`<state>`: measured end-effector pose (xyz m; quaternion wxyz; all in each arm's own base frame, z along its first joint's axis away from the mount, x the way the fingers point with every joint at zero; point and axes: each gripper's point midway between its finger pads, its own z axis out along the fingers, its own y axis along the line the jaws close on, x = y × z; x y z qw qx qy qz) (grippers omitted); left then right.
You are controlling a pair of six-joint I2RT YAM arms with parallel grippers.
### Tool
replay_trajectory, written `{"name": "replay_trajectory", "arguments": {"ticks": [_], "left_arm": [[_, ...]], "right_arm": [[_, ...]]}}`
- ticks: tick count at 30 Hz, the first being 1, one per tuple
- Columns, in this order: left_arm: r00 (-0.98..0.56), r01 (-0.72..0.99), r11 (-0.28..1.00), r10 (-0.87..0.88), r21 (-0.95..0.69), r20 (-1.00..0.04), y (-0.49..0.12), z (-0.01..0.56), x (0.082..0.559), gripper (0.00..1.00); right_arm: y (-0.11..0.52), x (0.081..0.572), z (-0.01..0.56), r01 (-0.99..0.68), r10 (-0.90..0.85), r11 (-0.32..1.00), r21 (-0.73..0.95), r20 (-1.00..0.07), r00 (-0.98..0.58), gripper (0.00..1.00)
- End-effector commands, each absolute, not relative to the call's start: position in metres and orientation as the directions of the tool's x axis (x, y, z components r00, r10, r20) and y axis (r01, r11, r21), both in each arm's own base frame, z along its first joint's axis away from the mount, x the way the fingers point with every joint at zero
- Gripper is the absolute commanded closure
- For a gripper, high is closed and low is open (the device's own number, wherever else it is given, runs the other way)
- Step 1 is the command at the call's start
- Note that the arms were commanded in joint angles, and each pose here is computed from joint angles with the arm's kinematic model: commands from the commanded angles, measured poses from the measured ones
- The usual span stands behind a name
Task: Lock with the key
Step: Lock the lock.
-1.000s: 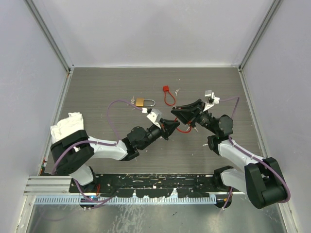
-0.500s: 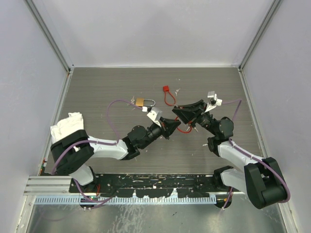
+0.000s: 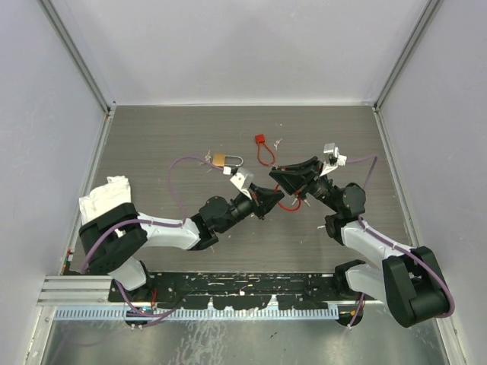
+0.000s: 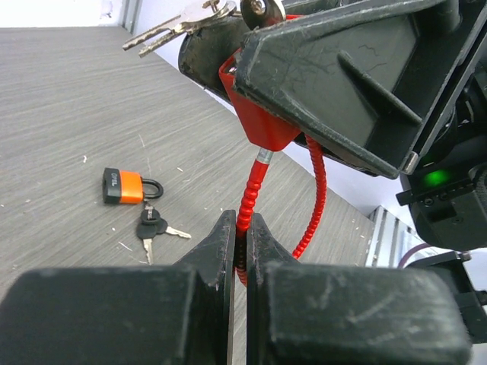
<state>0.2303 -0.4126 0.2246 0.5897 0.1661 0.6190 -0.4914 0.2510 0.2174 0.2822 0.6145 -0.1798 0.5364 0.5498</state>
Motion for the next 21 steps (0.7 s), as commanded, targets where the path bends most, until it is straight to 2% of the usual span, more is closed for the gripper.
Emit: {"name": "replay_trajectory", "arguments": {"ticks": [1,6,21], "left_arm": [[-0.147,0.862,0.245,-0.718,-0.445,-0.68,-0.39,0.36,0.218,1.0],[-0.252,0.86,0.139,-0.721,-0.49,-0.646,-0.4,0.362,0.209,1.0],[-0.31,0.84,0.066,-0.756,-0.539,-0.576,-0.413,0.38,0.216,1.0]], "right_arm": [[0.228,0.238,0.254,-0.873,0.393,0.289,0.394,-0.88,-0.267,0.99],[0.228,0.236,0.257,-0.881,0.393,0.283,0.378,-0.884,-0.253,0.99],[0.228,0.235,0.259,-0.884,0.391,0.279,0.375,-0.885,-0.252,0.99]]}}
